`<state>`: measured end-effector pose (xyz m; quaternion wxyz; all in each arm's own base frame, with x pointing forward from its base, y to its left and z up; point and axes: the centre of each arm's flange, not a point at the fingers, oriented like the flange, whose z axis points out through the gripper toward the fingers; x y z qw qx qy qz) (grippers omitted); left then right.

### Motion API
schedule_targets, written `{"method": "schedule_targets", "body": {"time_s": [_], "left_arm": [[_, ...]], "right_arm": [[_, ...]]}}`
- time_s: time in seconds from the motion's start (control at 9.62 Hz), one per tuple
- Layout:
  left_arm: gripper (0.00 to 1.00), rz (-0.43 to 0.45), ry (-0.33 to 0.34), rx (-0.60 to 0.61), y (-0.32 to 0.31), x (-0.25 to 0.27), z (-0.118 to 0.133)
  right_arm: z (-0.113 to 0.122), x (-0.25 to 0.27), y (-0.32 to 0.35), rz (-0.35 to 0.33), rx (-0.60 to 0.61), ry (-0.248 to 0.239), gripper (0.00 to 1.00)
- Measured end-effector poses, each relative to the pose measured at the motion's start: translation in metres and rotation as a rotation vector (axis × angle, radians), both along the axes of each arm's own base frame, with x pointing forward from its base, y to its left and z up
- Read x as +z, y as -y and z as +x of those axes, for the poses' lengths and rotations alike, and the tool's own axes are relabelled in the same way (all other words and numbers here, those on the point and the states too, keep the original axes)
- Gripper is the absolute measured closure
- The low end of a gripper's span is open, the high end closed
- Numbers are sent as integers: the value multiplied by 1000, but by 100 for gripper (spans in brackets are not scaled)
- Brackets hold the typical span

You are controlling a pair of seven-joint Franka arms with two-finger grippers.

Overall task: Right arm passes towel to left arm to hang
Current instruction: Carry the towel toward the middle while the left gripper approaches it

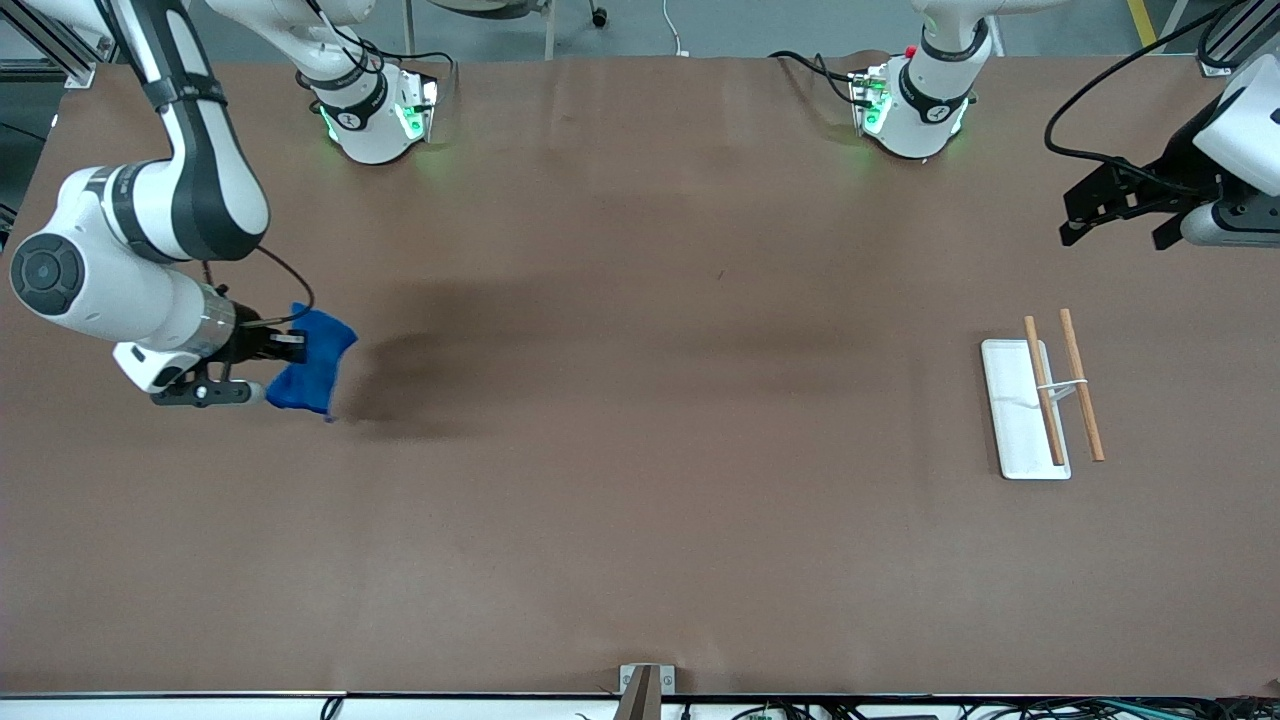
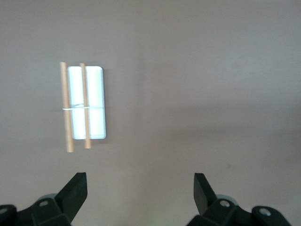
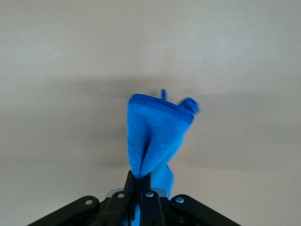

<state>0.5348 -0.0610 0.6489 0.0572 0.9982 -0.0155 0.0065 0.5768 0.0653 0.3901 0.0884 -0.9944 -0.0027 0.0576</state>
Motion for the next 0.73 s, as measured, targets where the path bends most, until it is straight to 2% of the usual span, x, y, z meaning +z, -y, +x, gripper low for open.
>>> {"method": "schedule_targets", "body": {"time_s": [0.21,0.31,0.52,0.73], "left_arm": [[0,-82,-27,0,-7,-12,8],[0,-137,-49,-17,-4,-23,15],[0,-284,-105,-40,8,-49,29],[0,-449,-147,-75,24,-62,36]], "right_arm": [[4,25,-74,247,-34,21,94],[3,33,-111,349,-42,31,94],[-2,37,-179,538,-90,41,94],[-8,38,-234,685,-153,46,94]]}}
